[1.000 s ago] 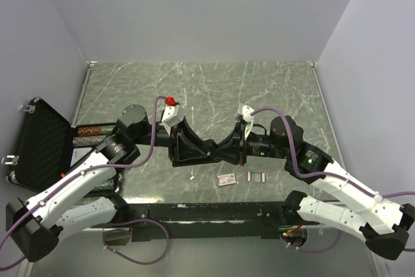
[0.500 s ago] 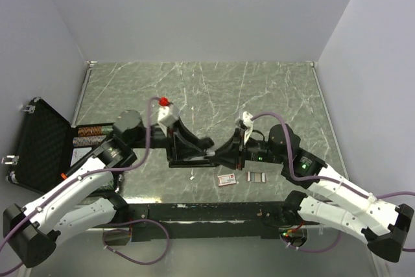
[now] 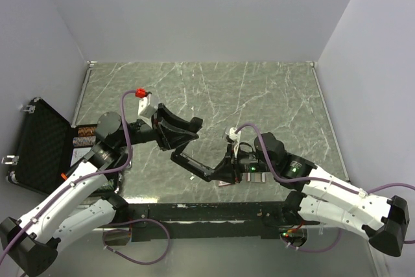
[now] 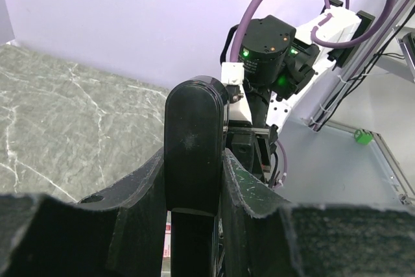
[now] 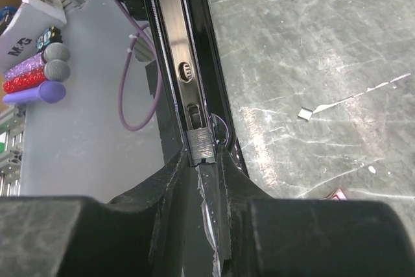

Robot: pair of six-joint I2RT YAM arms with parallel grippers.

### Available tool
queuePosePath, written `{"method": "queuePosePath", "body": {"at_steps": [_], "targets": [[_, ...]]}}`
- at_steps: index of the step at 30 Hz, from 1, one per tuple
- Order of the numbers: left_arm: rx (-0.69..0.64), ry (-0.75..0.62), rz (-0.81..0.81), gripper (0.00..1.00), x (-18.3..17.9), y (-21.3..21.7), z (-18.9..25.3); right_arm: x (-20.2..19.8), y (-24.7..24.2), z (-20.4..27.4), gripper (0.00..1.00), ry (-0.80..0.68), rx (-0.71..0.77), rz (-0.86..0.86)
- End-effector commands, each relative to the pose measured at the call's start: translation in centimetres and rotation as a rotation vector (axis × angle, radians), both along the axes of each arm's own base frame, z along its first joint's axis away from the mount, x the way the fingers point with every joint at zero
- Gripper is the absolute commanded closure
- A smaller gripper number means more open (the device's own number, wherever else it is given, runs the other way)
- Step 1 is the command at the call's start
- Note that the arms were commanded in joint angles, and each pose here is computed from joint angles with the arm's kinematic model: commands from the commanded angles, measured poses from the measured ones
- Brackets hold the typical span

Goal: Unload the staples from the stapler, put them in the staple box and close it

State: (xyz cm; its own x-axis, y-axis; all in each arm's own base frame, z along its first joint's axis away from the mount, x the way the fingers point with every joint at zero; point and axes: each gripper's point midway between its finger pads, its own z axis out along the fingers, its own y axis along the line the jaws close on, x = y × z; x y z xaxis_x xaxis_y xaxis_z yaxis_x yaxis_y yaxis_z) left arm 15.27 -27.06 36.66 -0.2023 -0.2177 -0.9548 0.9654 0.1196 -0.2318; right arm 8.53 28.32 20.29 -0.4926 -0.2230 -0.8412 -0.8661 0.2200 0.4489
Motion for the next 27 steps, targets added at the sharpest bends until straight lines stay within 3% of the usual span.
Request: {"method": "queuePosePath", "body": {"at_steps": [1, 8, 18, 27], "targets": [[-0.147, -0.213, 0.09, 0.99, 0.6, 1.3, 6.4, -0.7, -0.4, -0.6, 1.0, 0.063, -0.064, 0.0], [-0.15, -0.184, 0.148, 0.99, 1.6, 1.6, 4.8, 0.5, 0.2, 1.0, 1.0, 0.017, -0.063, -0.023], [-0.334, -0.136, 0.324, 0.99, 3.6, 3.8, 6.7, 1.3, 2.7, 0.5, 1.0, 0.056, -0.032, 0.0], [-0.404, -0.067, 0.394, 0.99, 5.1, 4.0, 6.4, 1.4, 4.9, 1.7, 1.0, 0.053, 0.003, 0.038]]}}
